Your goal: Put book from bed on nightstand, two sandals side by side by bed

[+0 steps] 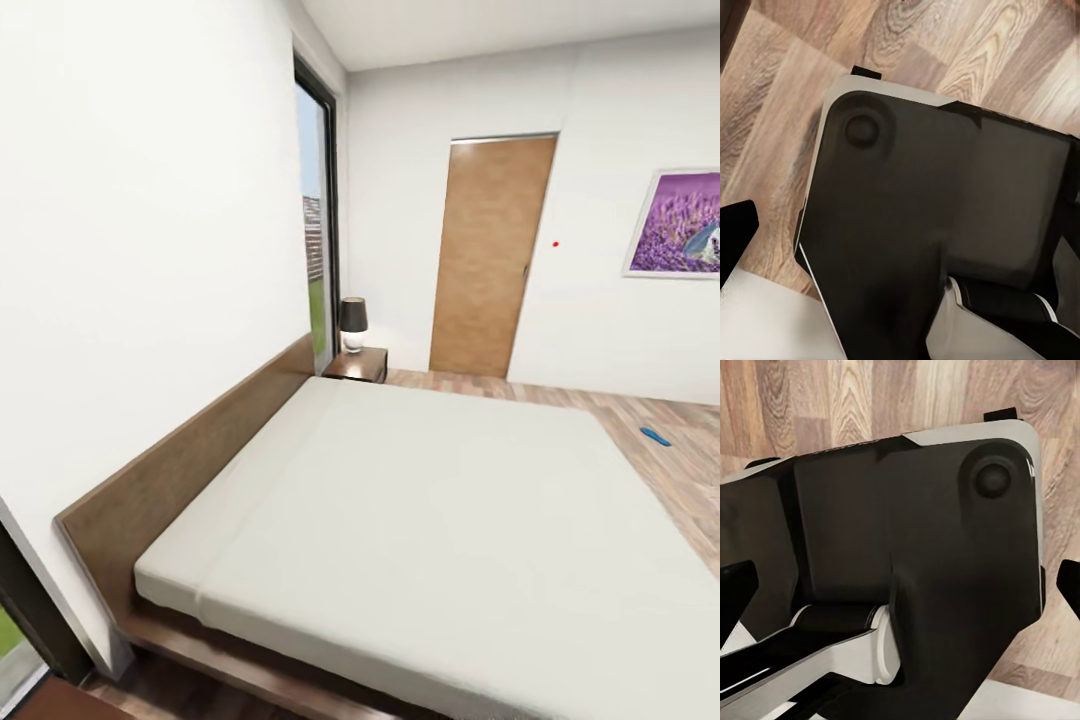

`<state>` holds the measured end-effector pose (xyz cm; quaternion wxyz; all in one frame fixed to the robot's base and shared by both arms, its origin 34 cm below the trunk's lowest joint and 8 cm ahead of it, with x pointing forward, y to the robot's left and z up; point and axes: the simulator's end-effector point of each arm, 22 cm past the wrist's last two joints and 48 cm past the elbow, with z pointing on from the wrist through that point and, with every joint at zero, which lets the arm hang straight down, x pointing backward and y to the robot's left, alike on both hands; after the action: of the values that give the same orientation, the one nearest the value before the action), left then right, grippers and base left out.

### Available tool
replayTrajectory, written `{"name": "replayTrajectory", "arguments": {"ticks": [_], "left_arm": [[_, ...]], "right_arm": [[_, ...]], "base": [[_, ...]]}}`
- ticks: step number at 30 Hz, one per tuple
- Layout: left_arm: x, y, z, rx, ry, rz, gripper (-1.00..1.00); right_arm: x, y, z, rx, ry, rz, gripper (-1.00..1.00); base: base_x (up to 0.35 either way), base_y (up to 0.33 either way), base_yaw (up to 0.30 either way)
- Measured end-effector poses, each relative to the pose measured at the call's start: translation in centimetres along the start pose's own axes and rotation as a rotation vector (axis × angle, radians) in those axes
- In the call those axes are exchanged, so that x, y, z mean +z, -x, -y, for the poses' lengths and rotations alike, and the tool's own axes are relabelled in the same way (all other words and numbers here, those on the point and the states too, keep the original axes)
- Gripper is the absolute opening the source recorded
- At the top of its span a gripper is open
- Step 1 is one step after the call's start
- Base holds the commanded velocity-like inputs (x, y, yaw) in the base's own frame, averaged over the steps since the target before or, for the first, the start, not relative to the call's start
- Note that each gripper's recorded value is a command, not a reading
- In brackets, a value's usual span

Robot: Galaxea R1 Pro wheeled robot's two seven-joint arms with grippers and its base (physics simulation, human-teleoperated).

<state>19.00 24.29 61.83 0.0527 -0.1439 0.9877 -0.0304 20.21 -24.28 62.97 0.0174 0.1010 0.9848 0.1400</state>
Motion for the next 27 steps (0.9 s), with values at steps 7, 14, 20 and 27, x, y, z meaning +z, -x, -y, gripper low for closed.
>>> {"name": "replayTrajectory", "arguments": {"ticks": [7,14,20,27], "left_arm": [[0.0,0.01,-0.02,0.001,0.0,0.0,1.0],[0.0,0.0,-0.01,0.001,0.0,0.0,1.0],[0.0,0.01,-0.03,0.001,0.0,0.0,1.0],[0.0,0.01,-0.04,0.0,0.001,0.0,1.0]], "right_arm": [[0.0,0.0,-0.02,0.0,0.001,0.0,1.0],[0.0,0.0,-0.02,0.0,0.001,0.0,1.0],[0.0,-0.01,-0.02,0.0,0.001,0.0,1.0],[0.0,0.0,-0.01,0.0,0.0,0.0,1.0]], "base": [[0.0,0.0,-0.263],[0.0,0.0,-0.263],[0.0,0.0,-0.263],[0.0,0.0,-0.264]]}}
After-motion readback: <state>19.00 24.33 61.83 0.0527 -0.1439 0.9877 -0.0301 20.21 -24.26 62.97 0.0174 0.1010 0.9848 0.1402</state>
